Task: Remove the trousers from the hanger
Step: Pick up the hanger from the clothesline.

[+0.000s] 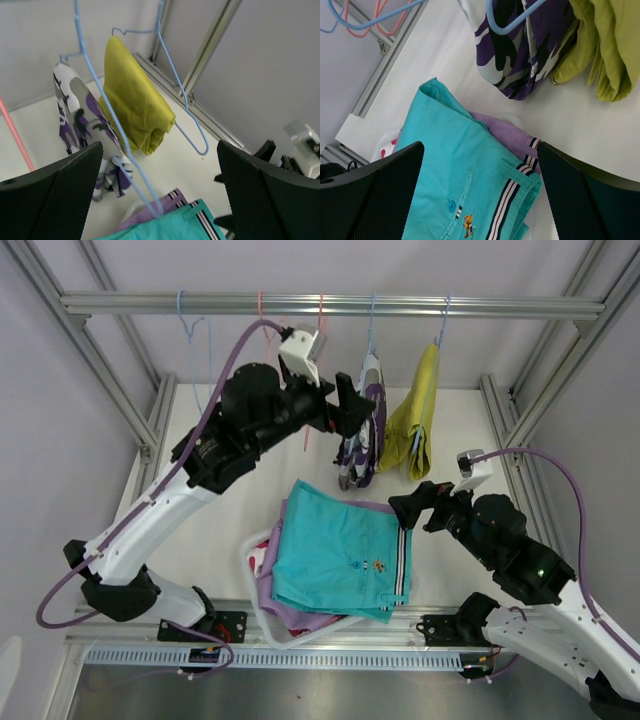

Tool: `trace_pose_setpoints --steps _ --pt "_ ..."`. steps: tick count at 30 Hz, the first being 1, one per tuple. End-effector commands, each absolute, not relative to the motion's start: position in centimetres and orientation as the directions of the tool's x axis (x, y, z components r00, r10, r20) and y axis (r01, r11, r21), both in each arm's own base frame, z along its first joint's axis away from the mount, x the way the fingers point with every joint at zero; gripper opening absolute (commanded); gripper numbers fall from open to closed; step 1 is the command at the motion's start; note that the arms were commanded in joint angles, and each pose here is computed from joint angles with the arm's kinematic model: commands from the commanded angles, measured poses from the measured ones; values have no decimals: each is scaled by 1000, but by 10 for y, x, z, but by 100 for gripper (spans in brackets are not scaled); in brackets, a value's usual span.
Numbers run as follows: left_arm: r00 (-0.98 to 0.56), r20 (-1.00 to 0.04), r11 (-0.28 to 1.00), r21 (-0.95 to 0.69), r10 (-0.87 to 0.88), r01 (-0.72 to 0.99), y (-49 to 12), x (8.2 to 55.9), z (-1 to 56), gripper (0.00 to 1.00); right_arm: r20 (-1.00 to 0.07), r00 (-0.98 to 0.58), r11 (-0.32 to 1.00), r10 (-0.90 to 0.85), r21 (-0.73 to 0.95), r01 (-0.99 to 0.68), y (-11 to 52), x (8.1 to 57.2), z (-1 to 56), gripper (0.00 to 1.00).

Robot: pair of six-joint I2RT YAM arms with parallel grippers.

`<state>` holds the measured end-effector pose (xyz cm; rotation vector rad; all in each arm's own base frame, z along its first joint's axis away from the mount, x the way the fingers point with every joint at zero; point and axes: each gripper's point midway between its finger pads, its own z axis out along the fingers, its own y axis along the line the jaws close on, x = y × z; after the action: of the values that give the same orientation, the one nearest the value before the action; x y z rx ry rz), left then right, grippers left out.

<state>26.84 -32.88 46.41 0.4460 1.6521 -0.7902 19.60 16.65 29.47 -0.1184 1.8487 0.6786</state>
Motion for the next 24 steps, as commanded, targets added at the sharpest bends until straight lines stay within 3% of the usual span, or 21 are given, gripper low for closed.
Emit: trace_pose_setpoints --steps 1,4,9,14,20,24 --pt "-240 -957 634 -288 -163 717 -331 283 488 100 -896 -378 818 232 390 -422 172 196 294 100" --pt "-238 -954 624 -299 -182 722 -328 302 500 99 -895 -385 824 223 384 -417 171 196 287 99" --pt "-373 -905 549 -421 -204 722 -344 337 483 100 -899 -387 837 205 366 -408 169 198 280 100" --pt "-468 -858 442 -511 -210 737 -367 341 472 99 -903 -388 851 185 344 -397 165 199 273 100" --pt "-541 -821 464 -557 -182 689 -380 357 435 99 -899 -401 854 176 342 -393 164 199 264 99" --pt "-589 -792 381 -599 -158 704 -392 348 422 99 -898 -403 855 175 342 -390 164 200 262 99"
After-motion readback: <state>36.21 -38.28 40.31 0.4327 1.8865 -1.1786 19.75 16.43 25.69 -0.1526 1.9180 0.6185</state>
